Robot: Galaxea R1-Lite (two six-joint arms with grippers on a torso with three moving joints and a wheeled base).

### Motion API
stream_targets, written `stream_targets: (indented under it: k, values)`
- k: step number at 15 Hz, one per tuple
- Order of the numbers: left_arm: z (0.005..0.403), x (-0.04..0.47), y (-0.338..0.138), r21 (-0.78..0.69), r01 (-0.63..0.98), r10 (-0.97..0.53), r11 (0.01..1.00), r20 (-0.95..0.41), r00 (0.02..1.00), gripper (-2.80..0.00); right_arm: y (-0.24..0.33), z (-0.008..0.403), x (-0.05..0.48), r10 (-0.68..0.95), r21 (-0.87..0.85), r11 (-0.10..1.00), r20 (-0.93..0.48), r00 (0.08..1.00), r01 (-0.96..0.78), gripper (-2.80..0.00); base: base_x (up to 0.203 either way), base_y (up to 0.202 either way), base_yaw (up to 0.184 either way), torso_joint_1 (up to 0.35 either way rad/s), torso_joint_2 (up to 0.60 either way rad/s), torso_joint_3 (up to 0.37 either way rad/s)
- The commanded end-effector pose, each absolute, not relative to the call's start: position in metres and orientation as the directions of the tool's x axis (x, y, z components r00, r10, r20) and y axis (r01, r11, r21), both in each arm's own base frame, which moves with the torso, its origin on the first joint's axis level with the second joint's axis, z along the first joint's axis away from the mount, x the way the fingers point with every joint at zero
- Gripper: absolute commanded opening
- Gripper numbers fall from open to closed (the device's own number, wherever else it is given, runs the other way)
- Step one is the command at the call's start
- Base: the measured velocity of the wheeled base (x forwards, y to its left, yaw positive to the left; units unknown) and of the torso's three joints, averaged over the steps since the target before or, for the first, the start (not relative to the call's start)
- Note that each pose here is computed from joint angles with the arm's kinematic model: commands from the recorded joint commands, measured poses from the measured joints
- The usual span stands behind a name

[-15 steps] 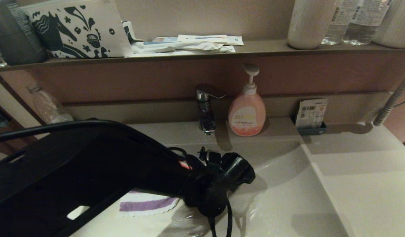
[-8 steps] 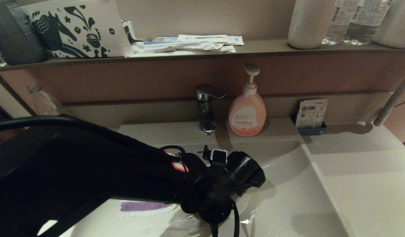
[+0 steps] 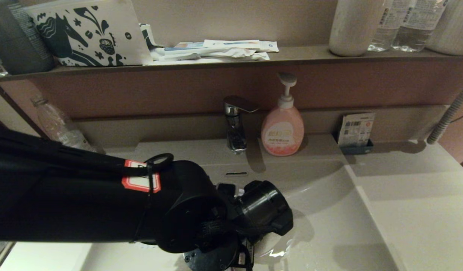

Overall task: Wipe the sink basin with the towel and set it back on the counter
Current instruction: Wipe the sink

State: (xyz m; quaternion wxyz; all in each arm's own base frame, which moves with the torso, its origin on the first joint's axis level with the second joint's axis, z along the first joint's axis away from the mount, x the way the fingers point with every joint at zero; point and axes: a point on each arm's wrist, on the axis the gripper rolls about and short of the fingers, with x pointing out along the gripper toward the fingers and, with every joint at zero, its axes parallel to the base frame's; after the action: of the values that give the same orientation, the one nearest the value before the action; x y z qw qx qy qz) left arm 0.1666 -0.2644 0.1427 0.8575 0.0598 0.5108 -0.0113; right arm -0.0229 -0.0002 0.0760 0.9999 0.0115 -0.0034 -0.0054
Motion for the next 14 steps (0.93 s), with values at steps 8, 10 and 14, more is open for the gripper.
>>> stream_targets:
  k: [8, 10, 14]
  values:
    - [0.144, 0.182, -0.293, -0.115, 0.002, -0.098, 0.993, -0.838, 0.536, -2.80, 0.000, 0.076, -0.023, -0.011, 0.023, 1.000, 0.006, 1.000, 0.011, -2.80, 0.000, 0.000, 0.000, 0.000, 0.00, 0.000]
    - [0.149, 0.180, -0.321, -0.143, 0.044, -0.144, 0.989, -0.826, 0.545, -2.80, 0.000, 0.076, -0.023, -0.011, 0.023, 1.000, 0.006, 1.000, 0.011, -2.80, 0.000, 0.000, 0.000, 0.000, 0.00, 0.000]
    - [0.107, 0.181, -0.370, -0.077, 0.016, -0.074, 0.997, -0.866, 0.495, -2.80, 0.000, 0.076, -0.023, -0.011, 0.023, 1.000, 0.006, 1.000, 0.011, -2.80, 0.000, 0.000, 0.000, 0.000, 0.00, 0.000]
